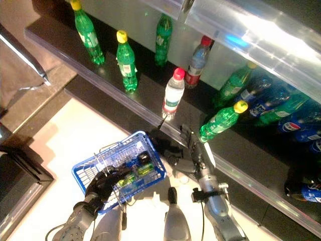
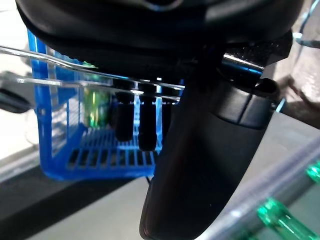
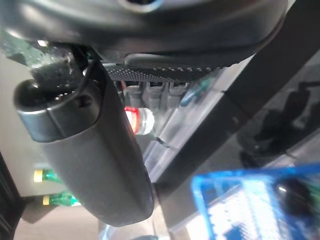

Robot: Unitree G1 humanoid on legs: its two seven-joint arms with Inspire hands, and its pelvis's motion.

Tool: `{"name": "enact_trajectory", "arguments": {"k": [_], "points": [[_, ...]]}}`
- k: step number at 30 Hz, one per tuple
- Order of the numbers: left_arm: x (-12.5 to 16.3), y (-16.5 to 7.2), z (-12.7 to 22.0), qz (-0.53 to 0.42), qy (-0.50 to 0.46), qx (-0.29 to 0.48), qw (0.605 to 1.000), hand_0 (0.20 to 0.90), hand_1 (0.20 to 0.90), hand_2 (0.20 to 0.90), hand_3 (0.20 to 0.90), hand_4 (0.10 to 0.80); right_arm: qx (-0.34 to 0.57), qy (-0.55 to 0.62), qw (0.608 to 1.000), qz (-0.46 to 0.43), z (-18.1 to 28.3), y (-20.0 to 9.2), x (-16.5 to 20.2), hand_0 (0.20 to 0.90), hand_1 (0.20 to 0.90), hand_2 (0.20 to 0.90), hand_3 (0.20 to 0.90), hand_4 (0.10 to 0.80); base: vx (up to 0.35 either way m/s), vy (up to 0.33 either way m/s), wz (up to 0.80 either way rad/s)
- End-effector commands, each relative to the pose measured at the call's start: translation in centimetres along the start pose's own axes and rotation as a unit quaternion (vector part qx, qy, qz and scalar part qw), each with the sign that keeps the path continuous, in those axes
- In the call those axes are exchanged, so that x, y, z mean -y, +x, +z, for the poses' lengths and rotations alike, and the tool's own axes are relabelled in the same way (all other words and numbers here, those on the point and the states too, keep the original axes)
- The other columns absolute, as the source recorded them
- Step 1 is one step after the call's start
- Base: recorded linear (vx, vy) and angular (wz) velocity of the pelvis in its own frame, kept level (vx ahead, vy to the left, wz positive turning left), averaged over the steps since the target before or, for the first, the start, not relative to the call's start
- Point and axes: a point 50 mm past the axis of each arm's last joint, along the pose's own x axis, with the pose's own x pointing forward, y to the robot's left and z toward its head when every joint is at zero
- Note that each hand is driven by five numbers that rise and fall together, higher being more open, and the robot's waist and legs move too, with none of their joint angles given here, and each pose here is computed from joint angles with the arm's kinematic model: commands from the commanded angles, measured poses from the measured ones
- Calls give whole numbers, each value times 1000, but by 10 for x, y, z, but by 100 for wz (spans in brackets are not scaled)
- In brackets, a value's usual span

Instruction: Pick up the drink and place into the basket.

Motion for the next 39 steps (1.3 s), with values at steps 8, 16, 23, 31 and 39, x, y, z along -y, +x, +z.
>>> {"name": "enact_trajectory", "arguments": {"k": [8,16,23,31,39], "points": [[47,-18,80,-132,5,216,968,300,300,300,200,100,214,56,972,-84,72,12,4,900,900,900,900,800,-8,-68,1],[59,-12,79,-140,5,217,966,300,300,300,200,100,272,89,947,-145,100,29,4,900,900,900,900,800,-3,-3,4],[70,-5,81,-150,15,212,965,300,300,300,200,100,285,123,933,-181,115,51,-1,900,900,900,900,800,13,-30,3],[83,2,85,-162,19,216,963,300,300,300,200,100,310,166,905,-240,142,76,-8,900,900,900,900,800,1,-3,8],[88,3,84,-167,14,220,961,300,300,300,200,100,313,175,898,-255,152,87,-9,900,900,900,900,800,0,0,0]]}}
